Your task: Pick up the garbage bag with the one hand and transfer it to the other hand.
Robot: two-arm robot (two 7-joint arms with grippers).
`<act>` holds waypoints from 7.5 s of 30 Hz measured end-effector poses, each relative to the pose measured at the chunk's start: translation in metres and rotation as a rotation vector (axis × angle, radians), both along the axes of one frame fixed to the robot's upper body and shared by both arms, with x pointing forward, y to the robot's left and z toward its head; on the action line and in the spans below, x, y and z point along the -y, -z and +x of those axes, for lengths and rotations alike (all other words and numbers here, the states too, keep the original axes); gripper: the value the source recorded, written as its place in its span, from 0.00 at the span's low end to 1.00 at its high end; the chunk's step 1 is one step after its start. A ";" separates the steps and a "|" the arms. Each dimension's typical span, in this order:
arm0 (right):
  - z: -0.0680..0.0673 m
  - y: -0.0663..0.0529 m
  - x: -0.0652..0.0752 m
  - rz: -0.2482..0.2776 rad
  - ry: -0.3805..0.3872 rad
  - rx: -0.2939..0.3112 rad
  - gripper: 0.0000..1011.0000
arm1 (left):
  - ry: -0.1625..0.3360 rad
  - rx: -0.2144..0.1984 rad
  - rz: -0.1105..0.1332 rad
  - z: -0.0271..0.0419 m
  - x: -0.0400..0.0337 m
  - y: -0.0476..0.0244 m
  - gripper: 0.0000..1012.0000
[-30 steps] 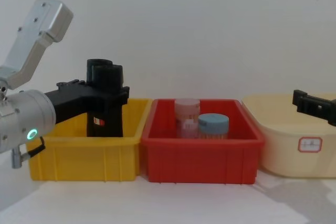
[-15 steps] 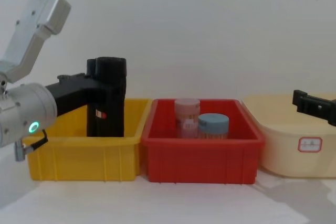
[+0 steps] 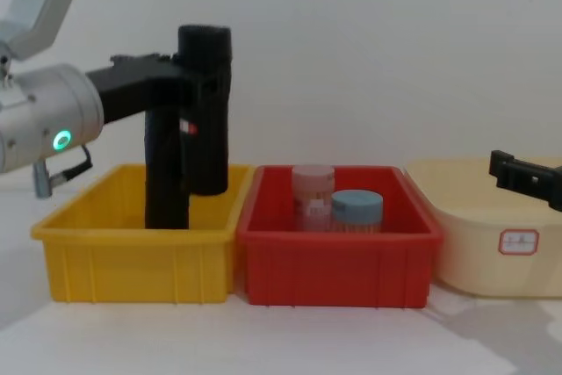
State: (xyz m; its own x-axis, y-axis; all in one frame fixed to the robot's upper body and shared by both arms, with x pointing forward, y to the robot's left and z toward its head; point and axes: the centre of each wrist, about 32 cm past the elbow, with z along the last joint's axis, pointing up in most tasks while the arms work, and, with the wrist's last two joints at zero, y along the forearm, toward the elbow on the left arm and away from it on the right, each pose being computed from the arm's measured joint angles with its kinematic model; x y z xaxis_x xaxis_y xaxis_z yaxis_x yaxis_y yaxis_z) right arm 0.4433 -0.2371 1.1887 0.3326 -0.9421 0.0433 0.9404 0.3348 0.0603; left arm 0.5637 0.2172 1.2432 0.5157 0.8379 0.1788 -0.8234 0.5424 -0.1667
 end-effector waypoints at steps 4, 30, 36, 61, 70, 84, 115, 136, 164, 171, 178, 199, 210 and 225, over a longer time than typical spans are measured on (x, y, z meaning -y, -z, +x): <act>0.000 0.000 0.000 0.000 0.000 0.000 0.99 | 0.042 0.022 -0.002 0.0022 0.0010 -0.0107 0.49; 0.000 0.000 0.000 0.000 0.000 0.000 0.99 | 0.410 0.005 -0.029 0.0293 0.0485 -0.0277 0.49; 0.000 0.000 0.000 0.000 0.000 0.000 0.99 | 0.473 -0.027 -0.044 0.0345 0.0635 -0.0205 0.49; 0.000 0.000 0.000 0.001 0.000 0.000 0.99 | 0.577 -0.062 -0.062 0.0404 0.0871 -0.0123 0.49; 0.000 0.000 -0.005 0.001 -0.026 0.018 0.99 | 0.586 -0.064 -0.062 0.0408 0.0891 -0.0115 0.49; 0.006 0.005 -0.020 -0.023 -0.068 0.028 0.99 | 0.590 -0.066 -0.063 0.0409 0.0901 -0.0110 0.49; 0.027 0.008 -0.041 -0.034 -0.092 0.036 0.99 | 0.593 -0.067 -0.063 0.0411 0.0908 -0.0110 0.49; 0.039 0.009 -0.050 -0.027 -0.098 0.035 0.99 | 0.593 -0.067 -0.063 0.0410 0.0908 -0.0110 0.49; 0.055 0.005 -0.052 -0.037 -0.083 0.006 0.83 | 0.593 -0.067 -0.063 0.0410 0.0908 -0.0110 0.49; 0.054 0.000 -0.052 -0.029 -0.100 0.010 0.61 | 0.593 -0.067 -0.063 0.0410 0.0908 -0.0110 0.49; 0.051 -0.006 -0.052 -0.016 -0.121 0.017 0.49 | 0.593 -0.066 -0.065 0.0410 0.0909 -0.0112 0.49; 0.046 -0.017 -0.053 0.009 -0.150 0.032 0.49 | 0.593 -0.068 -0.063 0.0409 0.0909 -0.0108 0.84; 0.049 -0.017 -0.053 0.010 -0.134 0.007 0.49 | 0.593 -0.067 -0.063 0.0411 0.0908 -0.0110 0.99; 0.063 -0.012 -0.048 -0.009 -0.060 -0.037 0.49 | 0.593 -0.067 -0.063 0.0411 0.0908 -0.0111 0.99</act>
